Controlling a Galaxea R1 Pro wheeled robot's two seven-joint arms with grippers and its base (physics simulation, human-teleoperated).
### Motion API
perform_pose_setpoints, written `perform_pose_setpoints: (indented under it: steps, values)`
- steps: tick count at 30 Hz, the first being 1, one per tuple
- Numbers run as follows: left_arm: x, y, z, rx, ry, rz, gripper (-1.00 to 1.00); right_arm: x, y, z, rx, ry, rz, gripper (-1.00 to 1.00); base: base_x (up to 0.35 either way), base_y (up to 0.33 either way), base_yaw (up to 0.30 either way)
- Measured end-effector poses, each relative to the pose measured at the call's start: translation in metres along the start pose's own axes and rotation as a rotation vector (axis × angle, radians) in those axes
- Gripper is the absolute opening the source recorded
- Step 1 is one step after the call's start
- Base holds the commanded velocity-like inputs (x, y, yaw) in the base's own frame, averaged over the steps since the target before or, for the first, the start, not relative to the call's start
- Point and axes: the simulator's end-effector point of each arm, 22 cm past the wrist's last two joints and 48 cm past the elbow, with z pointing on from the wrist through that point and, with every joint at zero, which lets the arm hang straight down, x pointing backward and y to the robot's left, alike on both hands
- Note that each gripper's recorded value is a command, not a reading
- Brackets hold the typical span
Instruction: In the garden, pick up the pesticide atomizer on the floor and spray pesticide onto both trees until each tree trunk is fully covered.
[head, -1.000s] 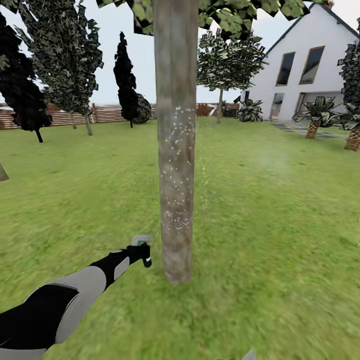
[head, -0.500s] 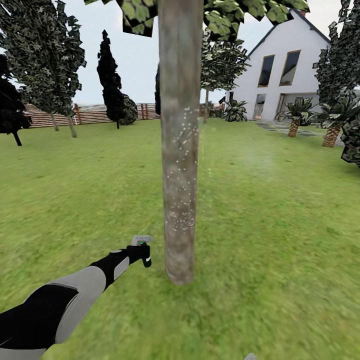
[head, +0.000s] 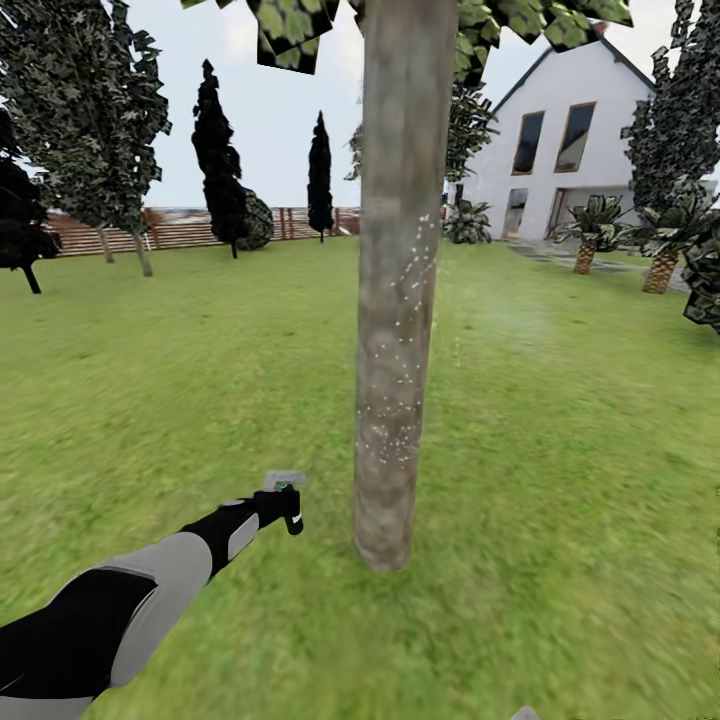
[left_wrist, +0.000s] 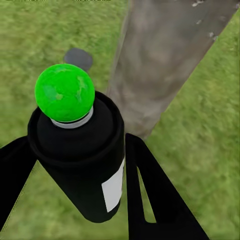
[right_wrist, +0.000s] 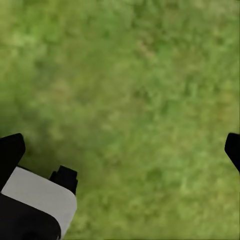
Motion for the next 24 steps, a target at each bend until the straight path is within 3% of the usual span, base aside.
perform_pose_setpoints:
  steps: [9,20,24]
  values:
    - [-0.002,-0.001,-0.001,0.001,-0.003,0.002,-1.0,-0.002,0.002,0.0,-0.002,-0.004,0.0,1.0,0.137,0.35,-0.128]
    - [-0.002,-0.001,-0.001,0.001,-0.003,0.002,-1.0,-0.007,0.01,0.0,-0.013,-0.009,-0.001,1.0,0.155,0.35,-0.278]
    - [-0.002,-0.003,-0.001,0.004,-0.006,0.003,-1.0,-0.011,0.009,0.0,-0.01,-0.018,-0.006,1.0,0.037,0.105,-0.074]
